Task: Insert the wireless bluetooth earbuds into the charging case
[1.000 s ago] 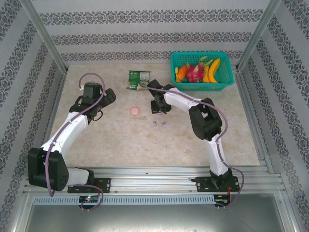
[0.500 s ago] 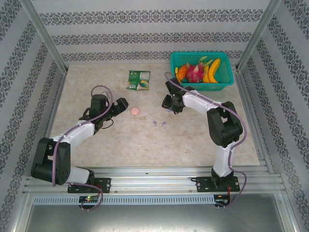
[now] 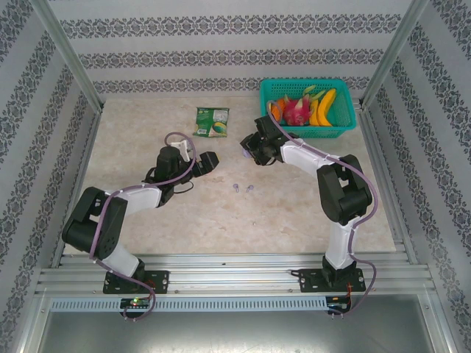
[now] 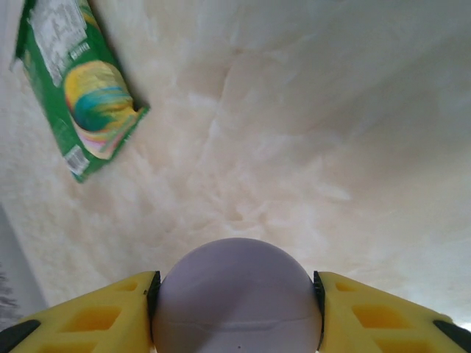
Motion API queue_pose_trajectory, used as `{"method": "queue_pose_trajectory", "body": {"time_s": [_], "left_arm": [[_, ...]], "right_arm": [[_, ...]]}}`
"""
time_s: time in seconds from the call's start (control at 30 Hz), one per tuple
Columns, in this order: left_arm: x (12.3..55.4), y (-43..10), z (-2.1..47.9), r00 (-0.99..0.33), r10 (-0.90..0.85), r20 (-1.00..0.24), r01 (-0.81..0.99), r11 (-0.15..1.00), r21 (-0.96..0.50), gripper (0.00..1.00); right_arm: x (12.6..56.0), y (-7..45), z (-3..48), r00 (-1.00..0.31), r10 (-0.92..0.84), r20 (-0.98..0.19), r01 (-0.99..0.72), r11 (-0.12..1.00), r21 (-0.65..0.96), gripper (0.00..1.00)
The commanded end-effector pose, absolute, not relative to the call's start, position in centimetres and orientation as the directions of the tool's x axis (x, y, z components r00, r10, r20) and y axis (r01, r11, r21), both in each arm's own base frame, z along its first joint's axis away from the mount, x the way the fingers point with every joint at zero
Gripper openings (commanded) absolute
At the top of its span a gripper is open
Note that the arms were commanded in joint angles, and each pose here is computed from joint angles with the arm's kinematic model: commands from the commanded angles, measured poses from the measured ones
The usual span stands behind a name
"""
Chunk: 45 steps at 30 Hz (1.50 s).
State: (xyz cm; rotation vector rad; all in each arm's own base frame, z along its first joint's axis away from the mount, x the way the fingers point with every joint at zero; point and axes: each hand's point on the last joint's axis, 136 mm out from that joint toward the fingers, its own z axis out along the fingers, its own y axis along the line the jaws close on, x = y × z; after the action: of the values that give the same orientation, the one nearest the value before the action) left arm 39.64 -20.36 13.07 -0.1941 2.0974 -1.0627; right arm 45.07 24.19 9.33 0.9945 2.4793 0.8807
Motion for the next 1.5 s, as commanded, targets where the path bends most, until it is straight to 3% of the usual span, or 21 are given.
{"method": "queue_pose_trajectory", "body": {"time_s": [0.0, 0.17, 0.3, 0.7, 1.47], "left_arm": [[41.0, -22.0, 15.9, -0.653, -0.442, -0.614, 0.3, 0.594, -0.746, 0.86], [41.6, -23.2, 15.6, -0.663, -0.414, -0.623, 0.33, 0.585, -0.741, 0.71], [42.1, -24.0, 15.3, -0.665, -0.407, -0.626, 0.339, 0.582, -0.739, 0.65], [43.2, -25.4, 14.5, -0.669, -0.393, -0.631, 0.344, 0.589, -0.731, 0.61], [45.1, -25.9, 14.0, -0.648, -0.41, -0.641, 0.327, 0.611, -0.721, 0.53]], "right_arm": [[45.7, 25.5, 11.4, -0.651, 0.759, 0.007, 0.528, 0.446, 0.723, 0.41], [45.8, 26.7, 11.5, -0.632, 0.774, 0.05, 0.542, 0.394, 0.742, 0.41], [45.7, 28.1, 11.8, -0.622, 0.78, 0.073, 0.544, 0.363, 0.756, 0.41], [45.1, 31.0, 12.6, -0.631, 0.769, 0.103, 0.527, 0.327, 0.785, 0.41], [44.4, 31.8, 12.7, -0.644, 0.757, 0.108, 0.52, 0.33, 0.788, 0.39]]}}
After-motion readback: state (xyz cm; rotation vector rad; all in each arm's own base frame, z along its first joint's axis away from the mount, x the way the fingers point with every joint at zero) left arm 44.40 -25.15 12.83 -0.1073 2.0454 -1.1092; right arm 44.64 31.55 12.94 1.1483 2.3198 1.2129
